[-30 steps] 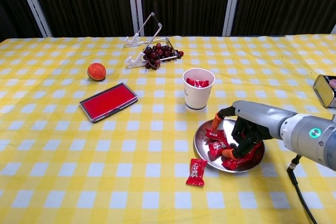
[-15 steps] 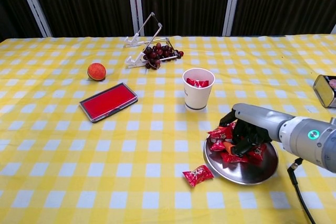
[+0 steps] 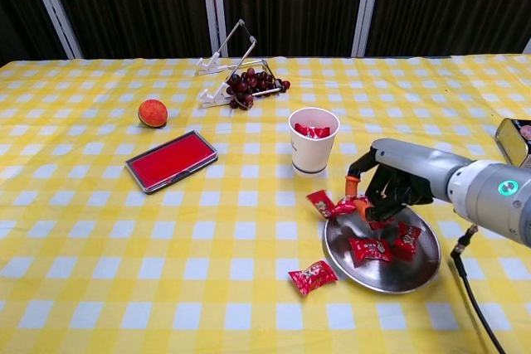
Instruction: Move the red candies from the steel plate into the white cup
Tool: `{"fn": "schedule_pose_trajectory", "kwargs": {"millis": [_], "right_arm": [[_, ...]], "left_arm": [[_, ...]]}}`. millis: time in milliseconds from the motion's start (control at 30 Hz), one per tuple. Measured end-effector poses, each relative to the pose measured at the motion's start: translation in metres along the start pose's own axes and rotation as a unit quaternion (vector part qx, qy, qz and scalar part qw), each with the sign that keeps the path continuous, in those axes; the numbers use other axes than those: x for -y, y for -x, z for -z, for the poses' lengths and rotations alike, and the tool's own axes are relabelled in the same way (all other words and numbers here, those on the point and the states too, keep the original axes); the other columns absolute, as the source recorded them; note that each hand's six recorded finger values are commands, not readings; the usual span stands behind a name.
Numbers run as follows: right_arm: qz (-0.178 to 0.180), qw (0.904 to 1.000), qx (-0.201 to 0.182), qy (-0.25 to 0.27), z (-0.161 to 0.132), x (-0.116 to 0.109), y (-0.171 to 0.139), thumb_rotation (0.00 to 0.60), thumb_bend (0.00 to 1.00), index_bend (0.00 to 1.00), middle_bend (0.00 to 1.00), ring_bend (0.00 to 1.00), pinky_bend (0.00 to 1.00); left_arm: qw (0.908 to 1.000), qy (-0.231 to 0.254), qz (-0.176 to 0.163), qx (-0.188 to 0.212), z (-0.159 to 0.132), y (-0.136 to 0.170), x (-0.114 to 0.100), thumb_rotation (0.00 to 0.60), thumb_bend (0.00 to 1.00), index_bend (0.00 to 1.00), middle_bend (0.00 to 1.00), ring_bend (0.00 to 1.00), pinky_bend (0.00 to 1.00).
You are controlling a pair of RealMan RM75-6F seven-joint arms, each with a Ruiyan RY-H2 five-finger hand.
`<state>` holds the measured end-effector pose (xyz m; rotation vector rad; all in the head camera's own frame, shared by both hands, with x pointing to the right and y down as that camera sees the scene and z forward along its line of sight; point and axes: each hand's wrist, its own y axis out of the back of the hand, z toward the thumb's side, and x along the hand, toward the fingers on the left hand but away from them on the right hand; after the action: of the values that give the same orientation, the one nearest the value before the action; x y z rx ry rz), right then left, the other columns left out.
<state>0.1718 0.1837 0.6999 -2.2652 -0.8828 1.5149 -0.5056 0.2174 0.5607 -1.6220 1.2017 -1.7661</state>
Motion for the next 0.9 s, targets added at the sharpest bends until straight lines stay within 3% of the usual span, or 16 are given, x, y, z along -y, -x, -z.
{"fn": "schedule_pose_trajectory", "kwargs": {"millis": [333,667,900], "right_arm": [[0.032,0.9995,-0.002,0.01,-0.007,-0.032,0.0,0.6,0.57,0.56,0.86,0.97,0.93],[0.084,0.9961,-0.025,0.014,-0.036,-0.081,0.015,0.6,0.57,0.56,0.86,0.97,0.93],[0.092,0.9955,-0.019,0.01,-0.04,-0.091,0.033,0.6,0.57,0.55,0.86,0.97,0.93]], "left_arm": [[1.0,0.001,0.0,0.0,0.0,0.0,0.0,0.6,0.05,0.0,0.0,0.0,0.0],[1.0,0.002,0.002,-0.002,0.0,-0.001,0.0,0.6,0.05,0.0,0.0,0.0,0.0],[1.0,0.005,0.005,-0.006,0.001,-0.002,0.001,0.6,0.05,0.0,0.0,0.0,0.0]]}}
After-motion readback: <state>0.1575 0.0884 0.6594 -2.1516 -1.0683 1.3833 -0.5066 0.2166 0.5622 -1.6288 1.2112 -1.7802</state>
